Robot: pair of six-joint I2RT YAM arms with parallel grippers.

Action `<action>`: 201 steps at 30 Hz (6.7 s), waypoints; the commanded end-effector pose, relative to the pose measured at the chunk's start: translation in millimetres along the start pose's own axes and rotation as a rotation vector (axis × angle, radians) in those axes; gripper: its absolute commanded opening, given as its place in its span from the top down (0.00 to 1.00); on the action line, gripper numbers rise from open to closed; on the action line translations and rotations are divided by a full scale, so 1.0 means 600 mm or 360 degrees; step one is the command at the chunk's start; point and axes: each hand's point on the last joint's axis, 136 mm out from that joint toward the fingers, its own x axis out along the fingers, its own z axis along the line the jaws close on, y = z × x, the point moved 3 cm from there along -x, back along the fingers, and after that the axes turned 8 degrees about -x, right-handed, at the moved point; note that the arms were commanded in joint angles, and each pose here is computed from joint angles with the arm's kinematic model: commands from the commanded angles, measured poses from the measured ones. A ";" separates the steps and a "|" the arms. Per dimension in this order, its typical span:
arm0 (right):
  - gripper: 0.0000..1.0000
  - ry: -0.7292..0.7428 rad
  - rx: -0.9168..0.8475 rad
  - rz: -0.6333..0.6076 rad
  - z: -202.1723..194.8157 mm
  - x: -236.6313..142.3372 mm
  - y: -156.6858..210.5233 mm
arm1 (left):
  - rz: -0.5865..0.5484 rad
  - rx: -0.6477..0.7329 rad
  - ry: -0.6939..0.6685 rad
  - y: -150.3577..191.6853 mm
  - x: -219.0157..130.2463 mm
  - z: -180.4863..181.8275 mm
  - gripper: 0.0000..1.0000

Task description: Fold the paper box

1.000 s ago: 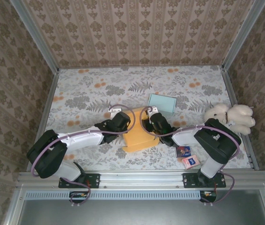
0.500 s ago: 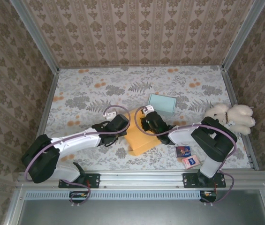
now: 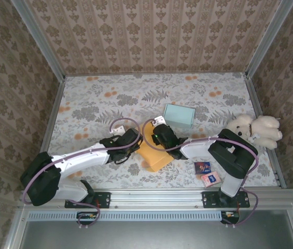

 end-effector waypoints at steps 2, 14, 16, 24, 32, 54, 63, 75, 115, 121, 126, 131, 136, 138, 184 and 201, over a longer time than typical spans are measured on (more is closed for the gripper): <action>0.80 0.0012 0.0060 0.0018 -0.012 0.013 0.010 | 0.0009 -0.0078 0.0006 0.004 -0.015 0.004 0.96; 0.62 -0.0407 0.0178 -0.0038 0.034 -0.025 -0.019 | -0.0107 -0.0068 -0.0080 -0.010 -0.013 0.025 0.97; 0.62 -0.0435 0.0174 -0.0019 0.037 -0.030 -0.017 | -0.0111 -0.0067 -0.0082 -0.011 -0.013 0.026 0.97; 0.62 -0.0489 0.0040 0.0096 0.052 -0.019 0.007 | -0.0118 -0.0058 -0.0077 -0.012 -0.013 0.025 0.97; 0.65 -0.0462 -0.0028 0.0188 0.056 0.000 0.024 | -0.0128 -0.0053 -0.0084 -0.013 -0.013 0.027 0.97; 0.70 -0.0129 -0.0076 0.0296 0.012 0.017 0.050 | -0.0133 -0.0061 -0.0090 -0.013 -0.012 0.030 0.97; 0.75 0.0164 -0.0084 0.0332 -0.032 0.010 0.056 | -0.0157 -0.0076 -0.0087 -0.018 -0.016 0.032 0.97; 0.69 -0.0359 0.0072 0.0108 0.044 -0.002 0.013 | -0.0142 -0.0065 -0.0091 -0.015 -0.011 0.025 0.97; 0.67 -0.0289 0.0121 -0.0065 0.026 -0.013 -0.038 | -0.0351 -0.0021 -0.0200 -0.043 -0.006 0.046 0.98; 0.58 -0.0521 0.0185 -0.0099 0.048 -0.070 -0.045 | -0.0523 0.0077 -0.0257 -0.071 -0.007 0.050 1.00; 0.55 -0.0549 0.0208 -0.0099 0.037 -0.109 -0.048 | -0.0579 0.0291 -0.0216 -0.083 -0.005 0.031 1.00; 0.54 -0.0486 0.0207 -0.0181 0.007 -0.147 -0.076 | -0.0594 0.0606 -0.0073 -0.079 0.004 0.008 1.00; 0.53 -0.0421 0.0230 -0.0213 -0.028 -0.161 -0.095 | -0.0575 0.0886 0.0188 -0.060 0.009 -0.005 1.00; 0.53 -0.0427 0.0242 -0.0207 -0.036 -0.160 -0.103 | -0.0571 0.0953 0.0230 -0.059 0.005 -0.004 1.00; 0.53 -0.0706 0.0309 0.0163 0.070 -0.046 -0.017 | -0.0503 0.0896 -0.0182 -0.072 0.112 0.020 1.00; 0.53 -0.0777 0.0348 0.0165 0.081 -0.047 -0.021 | -0.0526 0.1005 -0.0111 -0.065 0.129 0.005 1.00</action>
